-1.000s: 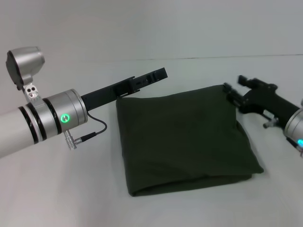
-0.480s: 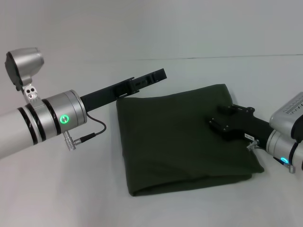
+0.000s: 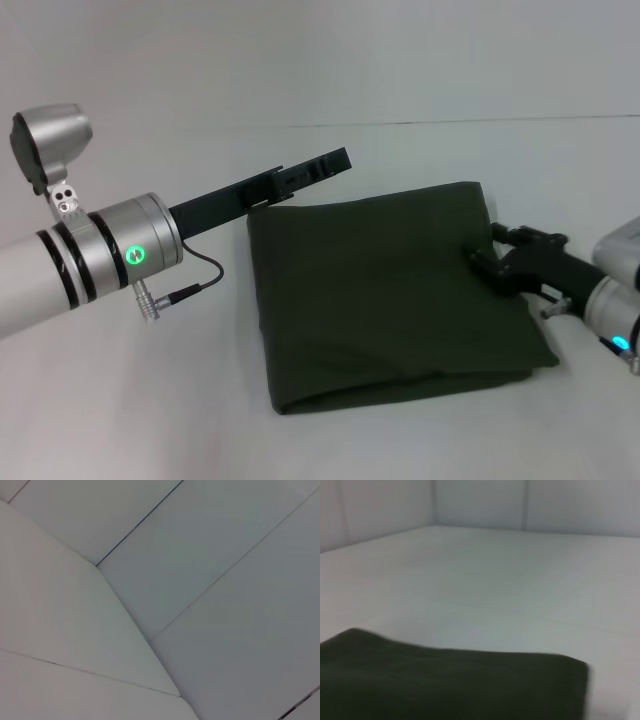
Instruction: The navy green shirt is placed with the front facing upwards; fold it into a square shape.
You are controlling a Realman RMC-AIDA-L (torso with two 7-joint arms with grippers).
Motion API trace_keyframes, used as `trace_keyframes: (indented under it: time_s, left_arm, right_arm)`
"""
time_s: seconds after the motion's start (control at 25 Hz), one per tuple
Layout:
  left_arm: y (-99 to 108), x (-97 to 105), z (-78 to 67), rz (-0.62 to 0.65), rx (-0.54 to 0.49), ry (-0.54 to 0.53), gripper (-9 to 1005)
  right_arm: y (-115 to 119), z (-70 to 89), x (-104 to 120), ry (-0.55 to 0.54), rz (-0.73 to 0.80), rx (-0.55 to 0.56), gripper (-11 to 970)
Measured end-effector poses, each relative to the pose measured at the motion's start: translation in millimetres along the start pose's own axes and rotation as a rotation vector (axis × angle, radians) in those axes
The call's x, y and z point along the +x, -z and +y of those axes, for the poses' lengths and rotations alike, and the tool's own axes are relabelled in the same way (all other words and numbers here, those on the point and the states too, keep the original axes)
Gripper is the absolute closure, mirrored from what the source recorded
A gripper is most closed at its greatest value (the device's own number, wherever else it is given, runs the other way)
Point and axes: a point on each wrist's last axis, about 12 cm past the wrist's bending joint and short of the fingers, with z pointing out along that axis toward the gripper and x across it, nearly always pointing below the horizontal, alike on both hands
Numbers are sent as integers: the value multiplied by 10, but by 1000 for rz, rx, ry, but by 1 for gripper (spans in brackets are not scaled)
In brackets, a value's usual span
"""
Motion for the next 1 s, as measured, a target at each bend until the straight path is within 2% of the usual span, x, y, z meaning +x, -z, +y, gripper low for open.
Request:
trace_keyframes:
  time_s: [0.2,0.44,0.64,0.88,1.0]
  left_arm:
    - [57,40,15,3,4,-24,90]
    - [275,75,99,19,-21,-39,90]
    - [496,99,174,108,-75,5,90]
    - [600,77,199,277,-177,120,90]
    - [563,54,181,327,-206,156,91]
  right_arm:
    - [206,-126,-4,-51,-106,32,459]
    - [573,-79,-44,6,-282,-88,460]
    - [725,-18,-16,49,-310,-162,421]
    - [742,-3,41,40,-289,-161,188]
    - [715,5,35,41,-285,-158,192]
